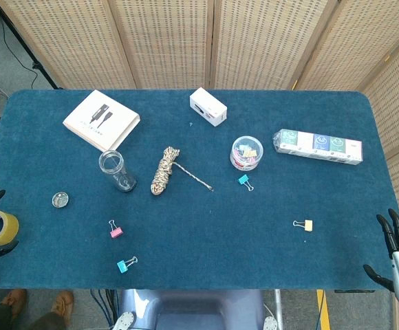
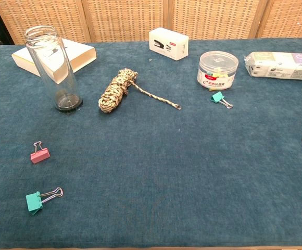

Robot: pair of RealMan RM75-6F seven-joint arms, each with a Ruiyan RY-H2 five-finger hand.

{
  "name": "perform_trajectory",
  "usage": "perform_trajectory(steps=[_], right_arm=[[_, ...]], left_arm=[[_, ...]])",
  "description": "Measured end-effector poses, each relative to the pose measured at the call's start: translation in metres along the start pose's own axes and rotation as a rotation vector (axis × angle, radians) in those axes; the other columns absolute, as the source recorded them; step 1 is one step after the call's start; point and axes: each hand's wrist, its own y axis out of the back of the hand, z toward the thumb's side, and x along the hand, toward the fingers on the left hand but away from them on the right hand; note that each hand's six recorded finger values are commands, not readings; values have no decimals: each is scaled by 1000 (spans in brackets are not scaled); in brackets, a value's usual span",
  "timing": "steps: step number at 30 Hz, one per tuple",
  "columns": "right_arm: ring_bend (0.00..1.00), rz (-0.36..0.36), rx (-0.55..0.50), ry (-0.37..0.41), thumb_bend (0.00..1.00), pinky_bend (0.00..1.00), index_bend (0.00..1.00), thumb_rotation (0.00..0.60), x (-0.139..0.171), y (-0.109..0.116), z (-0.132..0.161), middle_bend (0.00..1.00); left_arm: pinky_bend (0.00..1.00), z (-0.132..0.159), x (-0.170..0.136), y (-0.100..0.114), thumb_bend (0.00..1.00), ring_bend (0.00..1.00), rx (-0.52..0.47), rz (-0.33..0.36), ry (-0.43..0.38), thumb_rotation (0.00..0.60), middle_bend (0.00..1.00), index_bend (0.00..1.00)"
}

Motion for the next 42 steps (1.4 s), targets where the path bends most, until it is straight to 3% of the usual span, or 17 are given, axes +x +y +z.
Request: perform_trajectory(steps=[9, 14, 19, 26, 42], right_arm=[[0, -15, -23, -8, 66, 0, 32, 600, 0, 3, -1, 0], [0, -15, -38, -20, 66, 0, 32, 600, -1, 2, -4, 0], [0, -17, -43, -26, 66, 0, 32, 600, -3, 2, -5, 0], [0, 4, -53, -40, 67, 0, 32, 600, -6, -3, -8, 0], [0, 19, -82, -50, 66, 0, 32, 600, -10, -6, -12, 0]], left_arm=[[0, 0, 1, -2, 43, 0, -17, -17, -2, 600, 0, 0], [0, -4, 17, -8, 47, 0, -37, -52, 7, 600, 0, 10], [0, -7, 40, -17, 89, 0, -43, -103, 20, 600, 0, 128], [0, -10, 79, -34, 235, 0, -38, -151, 63, 600, 0, 294], [0, -25, 126, -86, 324, 0, -155, -251, 163, 600, 0, 427]])
